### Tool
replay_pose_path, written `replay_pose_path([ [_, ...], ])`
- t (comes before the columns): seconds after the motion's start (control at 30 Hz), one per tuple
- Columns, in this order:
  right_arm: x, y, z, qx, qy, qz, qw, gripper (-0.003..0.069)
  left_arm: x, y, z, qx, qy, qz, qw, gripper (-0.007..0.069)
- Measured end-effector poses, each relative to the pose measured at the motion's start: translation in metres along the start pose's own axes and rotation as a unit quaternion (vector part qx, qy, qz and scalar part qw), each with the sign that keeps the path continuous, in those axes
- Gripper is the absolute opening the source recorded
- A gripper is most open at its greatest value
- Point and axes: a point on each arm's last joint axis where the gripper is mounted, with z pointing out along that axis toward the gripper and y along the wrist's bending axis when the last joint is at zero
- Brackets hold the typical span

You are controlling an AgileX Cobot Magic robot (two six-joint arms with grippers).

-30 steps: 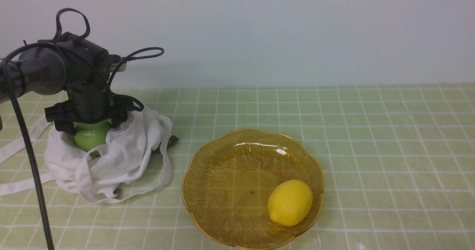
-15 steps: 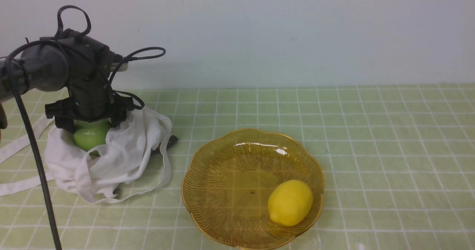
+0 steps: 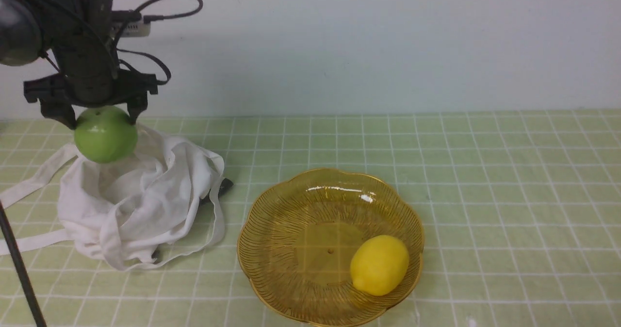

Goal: Take the fruit out of the bag on the green coffee tablecloth and place them on the plate.
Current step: 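Place the held apple onto the plate with the left gripper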

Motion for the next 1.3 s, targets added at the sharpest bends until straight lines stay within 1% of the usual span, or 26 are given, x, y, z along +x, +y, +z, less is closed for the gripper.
replay_pose_path([
  [0.03,0.0,0.0,0.0,0.0,0.0,0.0,1.0,-0.0015,0.0,0.0,-0.001,0.001,-0.001,-0.001,1.0,0.0612],
  [0.13,0.0,0.0,0.0,0.0,0.0,0.0,1.0,-0.0015,-0.002,0.002,-0.024,0.027,-0.003,0.012,1.0,0.0612],
  [0.2,0.0,0.0,0.0,0.0,0.0,0.0,1.0,-0.0015,-0.001,0.0,-0.037,0.05,-0.007,0.022,0.998,0.0612],
  [0.23,0.0,0.0,0.0,0.0,0.0,0.0,1.0,-0.0015,0.002,-0.005,-0.05,0.074,-0.01,0.036,0.997,0.0612],
  [0.27,0.0,0.0,0.0,0.0,0.0,0.0,1.0,-0.0015,0.003,-0.007,-0.051,0.081,-0.008,0.037,0.996,0.0612],
  [0.3,0.0,0.0,0.0,0.0,0.0,0.0,1.0,-0.0015,0.01,-0.018,-0.064,0.114,-0.003,0.06,0.992,0.0612],
  [0.37,0.0,0.0,0.0,0.0,0.0,0.0,1.0,-0.0015,0.014,-0.028,-0.071,0.139,0.0,0.074,0.987,0.0612],
  [0.43,0.0,0.0,0.0,0.0,0.0,0.0,1.0,-0.0015,0.028,-0.058,-0.079,0.194,0.014,0.117,0.974,0.0612],
  [0.47,0.0,0.0,0.0,0.0,0.0,0.0,1.0,-0.0015,0.029,-0.061,-0.078,0.198,0.016,0.123,0.972,0.0612],
  [0.5,0.0,0.0,0.0,0.0,0.0,0.0,1.0,-0.0015,0.04,-0.086,-0.077,0.228,0.034,0.151,0.961,0.0612],
  [0.57,0.0,0.0,0.0,0.0,0.0,0.0,1.0,-0.0015,0.053,-0.111,-0.074,0.25,0.052,0.176,0.951,0.0612],
  [0.7,0.0,0.0,0.0,0.0,0.0,0.0,1.0,-0.0015,0.082,-0.159,-0.056,0.258,0.094,0.229,0.934,0.0612],
  [0.73,0.0,0.0,0.0,0.0,0.0,0.0,1.0,-0.0015,0.084,-0.161,-0.055,0.258,0.096,0.232,0.933,0.0612],
  [0.77,0.0,0.0,0.0,0.0,0.0,0.0,1.0,-0.0015,0.096,-0.177,-0.046,0.257,0.11,0.252,0.926,0.0612],
  [0.8,0.0,0.0,0.0,0.0,0.0,0.0,1.0,-0.0015,0.104,-0.187,-0.042,0.255,0.118,0.264,0.923,0.0612],
  [0.87,0.0,0.0,0.0,0.0,0.0,0.0,1.0,-0.0015,0.115,-0.2,-0.034,0.252,0.127,0.28,0.918,0.0612],
  [0.9,0.0,0.0,0.0,0.0,0.0,0.0,1.0,-0.0015,0.117,-0.202,-0.034,0.252,0.128,0.283,0.917,0.0612],
  [0.93,0.0,0.0,0.0,0.0,0.0,0.0,1.0,-0.0015,0.124,-0.211,-0.03,0.251,0.13,0.292,0.914,0.0612],
  [1.03,0.0,0.0,0.0,0.0,0.0,0.0,1.0,-0.0015,0.131,-0.221,-0.028,0.256,0.123,0.299,0.911,0.0612],
  [1.17,0.0,0.0,0.0,0.0,0.0,0.0,1.0,-0.0015,0.133,-0.225,-0.031,0.259,0.119,0.304,0.909,0.0612],
  [1.3,0.0,0.0,0.0,0.0,0.0,0.0,1.0,-0.0015,0.13,-0.227,-0.036,0.264,0.111,0.308,0.907,0.0654],
])
